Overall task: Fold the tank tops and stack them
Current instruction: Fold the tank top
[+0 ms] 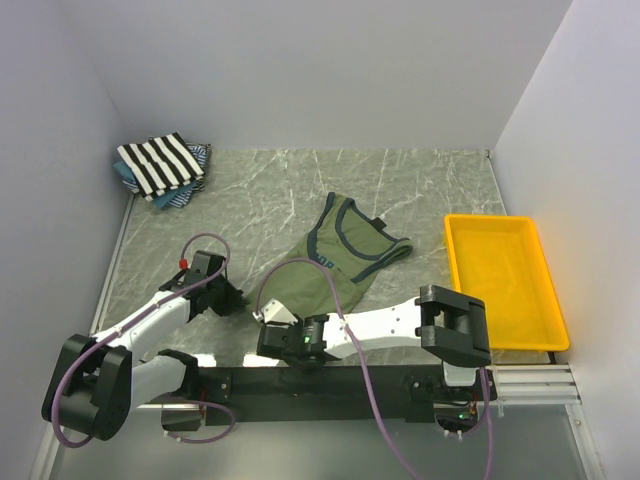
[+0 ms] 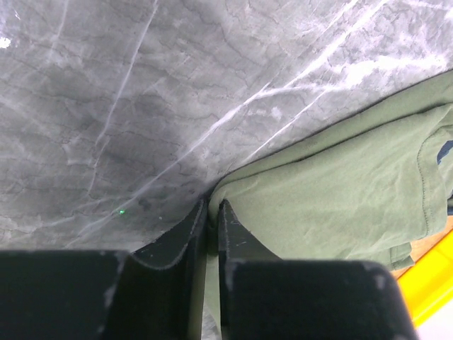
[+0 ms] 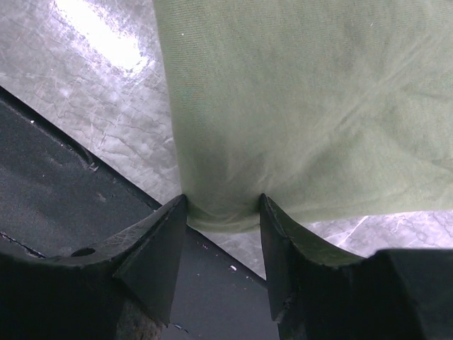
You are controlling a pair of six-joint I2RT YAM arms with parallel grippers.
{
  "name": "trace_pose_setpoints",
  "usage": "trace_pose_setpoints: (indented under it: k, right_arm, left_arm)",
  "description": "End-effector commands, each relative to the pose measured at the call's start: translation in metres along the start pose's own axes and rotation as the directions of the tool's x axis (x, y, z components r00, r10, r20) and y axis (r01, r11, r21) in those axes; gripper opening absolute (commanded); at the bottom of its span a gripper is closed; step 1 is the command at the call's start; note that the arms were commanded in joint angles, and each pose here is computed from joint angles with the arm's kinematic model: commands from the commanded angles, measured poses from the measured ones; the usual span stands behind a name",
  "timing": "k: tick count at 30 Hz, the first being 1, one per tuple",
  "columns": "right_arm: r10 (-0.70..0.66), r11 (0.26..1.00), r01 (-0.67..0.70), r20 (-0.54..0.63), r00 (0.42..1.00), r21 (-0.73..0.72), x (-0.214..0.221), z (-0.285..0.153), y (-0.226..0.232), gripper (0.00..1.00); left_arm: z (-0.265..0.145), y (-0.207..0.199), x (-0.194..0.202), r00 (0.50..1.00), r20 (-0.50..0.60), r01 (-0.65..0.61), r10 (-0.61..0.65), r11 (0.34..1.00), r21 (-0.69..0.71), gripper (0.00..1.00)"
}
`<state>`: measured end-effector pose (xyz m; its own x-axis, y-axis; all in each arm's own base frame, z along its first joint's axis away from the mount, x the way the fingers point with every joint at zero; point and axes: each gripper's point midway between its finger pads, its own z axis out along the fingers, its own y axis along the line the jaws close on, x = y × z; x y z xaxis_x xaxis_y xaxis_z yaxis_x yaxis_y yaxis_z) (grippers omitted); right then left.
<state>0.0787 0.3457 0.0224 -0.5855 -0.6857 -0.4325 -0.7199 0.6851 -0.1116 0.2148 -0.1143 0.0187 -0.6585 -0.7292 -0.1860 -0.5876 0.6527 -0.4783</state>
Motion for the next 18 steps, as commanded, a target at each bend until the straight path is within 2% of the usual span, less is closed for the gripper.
trace_pose_setpoints:
  k: [1,7,12,13,16,17,18]
  right_arm:
    - [0.000,1.000,0.001,0.040,0.999,-0.016,-0.010,-0.007,0.007,0.53]
    - [-0.018,1.000,0.018,0.019,1.000,-0.008,-0.004,0.003,0.011,0.59]
    - [-0.014,1.000,0.014,0.012,1.000,-0.011,-0.002,0.007,0.013,0.53]
    - [-0.014,1.000,0.014,0.009,1.000,-0.013,-0.001,0.007,0.013,0.51]
    - [-0.015,1.000,0.015,0.010,1.000,-0.007,-0.004,0.007,0.013,0.33]
    - [-0.015,1.000,0.015,0.016,1.000,-0.013,-0.009,0.006,0.015,0.20]
    - [-0.025,1.000,0.025,0.021,0.999,-0.018,-0.012,0.005,0.017,0.13]
  left_arm:
    - [0.001,0.010,-0.003,1.000,0.021,-0.012,0.013,0.999,-0.036,0.10]
    - [0.001,0.008,-0.004,1.000,0.023,-0.014,0.014,0.999,-0.033,0.01]
    - [0.001,0.007,-0.006,1.000,0.025,-0.019,0.020,0.999,-0.034,0.01]
    - [0.001,0.006,-0.007,0.999,0.027,-0.021,0.021,0.999,-0.032,0.01]
    - [-0.001,0.004,-0.012,0.999,0.038,-0.027,0.028,0.999,-0.029,0.01]
    - [-0.002,0.001,-0.016,0.998,0.048,-0.025,0.026,0.999,-0.025,0.01]
    - [-0.003,0.000,-0.018,0.998,0.055,-0.025,0.026,0.999,-0.023,0.01]
